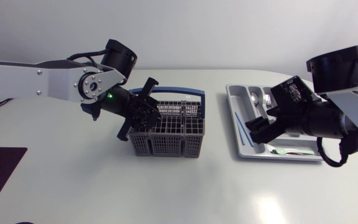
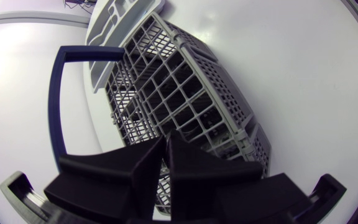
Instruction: Unload the cutlery basket into the drawer organizer.
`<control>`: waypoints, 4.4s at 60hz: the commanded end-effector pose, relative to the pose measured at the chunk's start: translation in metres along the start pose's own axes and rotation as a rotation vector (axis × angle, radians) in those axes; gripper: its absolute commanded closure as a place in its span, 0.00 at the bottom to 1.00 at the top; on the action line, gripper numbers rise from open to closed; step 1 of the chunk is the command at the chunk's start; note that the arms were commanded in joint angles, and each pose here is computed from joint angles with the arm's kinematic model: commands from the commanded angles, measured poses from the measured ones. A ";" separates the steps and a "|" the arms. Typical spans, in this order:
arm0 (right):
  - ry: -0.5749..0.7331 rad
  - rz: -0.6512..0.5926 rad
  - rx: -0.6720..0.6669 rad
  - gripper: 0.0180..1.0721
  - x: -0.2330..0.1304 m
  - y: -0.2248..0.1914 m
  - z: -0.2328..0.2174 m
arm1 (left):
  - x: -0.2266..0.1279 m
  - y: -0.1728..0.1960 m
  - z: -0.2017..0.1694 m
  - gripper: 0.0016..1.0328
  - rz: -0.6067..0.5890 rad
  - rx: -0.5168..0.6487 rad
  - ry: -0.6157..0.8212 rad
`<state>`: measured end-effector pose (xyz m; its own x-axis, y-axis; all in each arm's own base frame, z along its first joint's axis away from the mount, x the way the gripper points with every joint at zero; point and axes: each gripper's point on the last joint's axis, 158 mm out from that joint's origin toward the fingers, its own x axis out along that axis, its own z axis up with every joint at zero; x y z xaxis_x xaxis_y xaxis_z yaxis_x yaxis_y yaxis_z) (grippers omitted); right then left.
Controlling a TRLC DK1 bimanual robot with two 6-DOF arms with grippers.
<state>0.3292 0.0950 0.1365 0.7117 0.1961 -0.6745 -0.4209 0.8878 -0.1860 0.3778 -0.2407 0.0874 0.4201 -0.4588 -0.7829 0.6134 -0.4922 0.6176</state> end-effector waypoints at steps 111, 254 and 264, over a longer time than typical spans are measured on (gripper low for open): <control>-0.169 0.015 -0.194 0.16 -0.056 0.065 0.002 | -0.142 0.021 0.012 0.90 0.384 -0.112 0.061; -0.500 -0.157 -0.665 0.95 -0.028 0.135 0.084 | -0.085 0.071 0.120 0.90 -0.165 -1.282 -0.309; -0.498 -0.155 -0.667 0.95 -0.027 0.135 0.082 | -0.085 0.074 0.123 0.90 -0.164 -1.280 -0.315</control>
<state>0.2973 0.2453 0.1916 0.8835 0.4069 -0.2321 -0.4375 0.5394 -0.7195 0.3025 -0.3220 0.2083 0.2232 -0.6965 -0.6819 0.9109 0.3982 -0.1086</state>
